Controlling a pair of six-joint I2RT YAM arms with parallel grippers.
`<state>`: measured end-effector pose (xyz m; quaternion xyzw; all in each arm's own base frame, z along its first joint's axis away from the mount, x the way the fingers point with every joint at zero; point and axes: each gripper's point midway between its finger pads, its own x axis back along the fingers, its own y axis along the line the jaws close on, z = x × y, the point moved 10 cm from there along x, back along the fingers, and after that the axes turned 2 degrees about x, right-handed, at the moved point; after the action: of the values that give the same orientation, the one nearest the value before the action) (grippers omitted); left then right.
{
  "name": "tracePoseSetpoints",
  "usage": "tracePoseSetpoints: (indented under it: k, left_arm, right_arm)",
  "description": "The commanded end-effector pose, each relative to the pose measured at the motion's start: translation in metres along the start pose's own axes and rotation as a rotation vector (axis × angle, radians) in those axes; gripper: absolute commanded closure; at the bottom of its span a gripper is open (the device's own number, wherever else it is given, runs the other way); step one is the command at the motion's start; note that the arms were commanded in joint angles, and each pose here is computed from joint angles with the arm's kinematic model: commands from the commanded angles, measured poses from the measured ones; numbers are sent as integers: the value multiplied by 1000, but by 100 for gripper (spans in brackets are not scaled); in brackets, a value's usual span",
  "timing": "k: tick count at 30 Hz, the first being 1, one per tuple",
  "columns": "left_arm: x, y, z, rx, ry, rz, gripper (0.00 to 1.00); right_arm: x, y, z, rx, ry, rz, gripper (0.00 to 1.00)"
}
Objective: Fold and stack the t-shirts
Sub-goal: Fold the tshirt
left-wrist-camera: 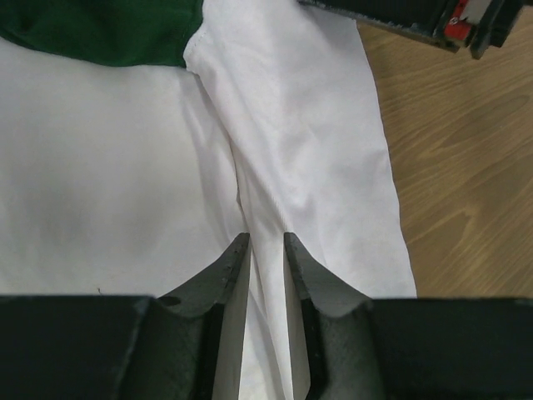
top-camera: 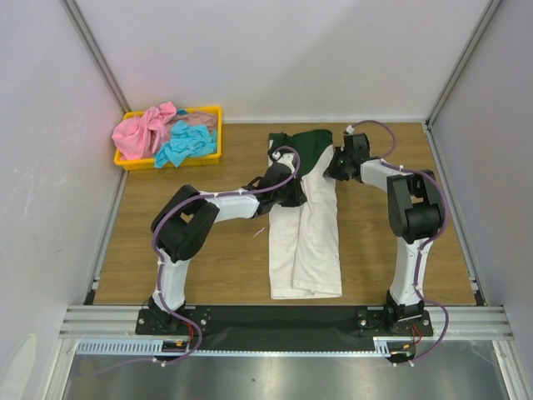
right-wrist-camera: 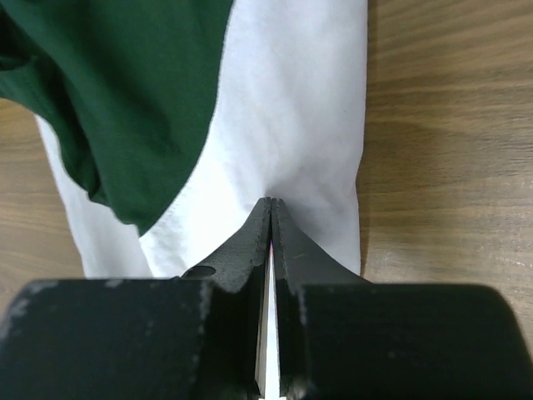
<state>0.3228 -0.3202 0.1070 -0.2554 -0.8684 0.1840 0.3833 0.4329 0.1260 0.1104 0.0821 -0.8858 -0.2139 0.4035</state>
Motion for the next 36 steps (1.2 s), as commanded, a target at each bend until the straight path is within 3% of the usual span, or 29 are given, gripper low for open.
tracePoseSetpoints:
  k: [1, 14, 18, 21, 36]
  left_arm:
    - [0, -6, -3, 1, -16, 34, 73]
    - [-16, -3, 5, 10, 35, 51, 70]
    - [-16, -5, 4, 6, 31, 63, 80]
    - [-12, -6, 0, 6, 17, 62, 99]
    - [18, -12, -10, 9, -69, 72, 100]
  right_arm:
    - [-5, 6, -7, 9, -22, -22, 97]
    - [-8, 3, -7, 4, -13, -17, 97]
    - [-10, 3, -7, 6, -11, -10, 97]
    - [-14, -1, -5, 2, -3, 11, 98]
    - [-19, -11, -1, -10, 0, 95, 100]
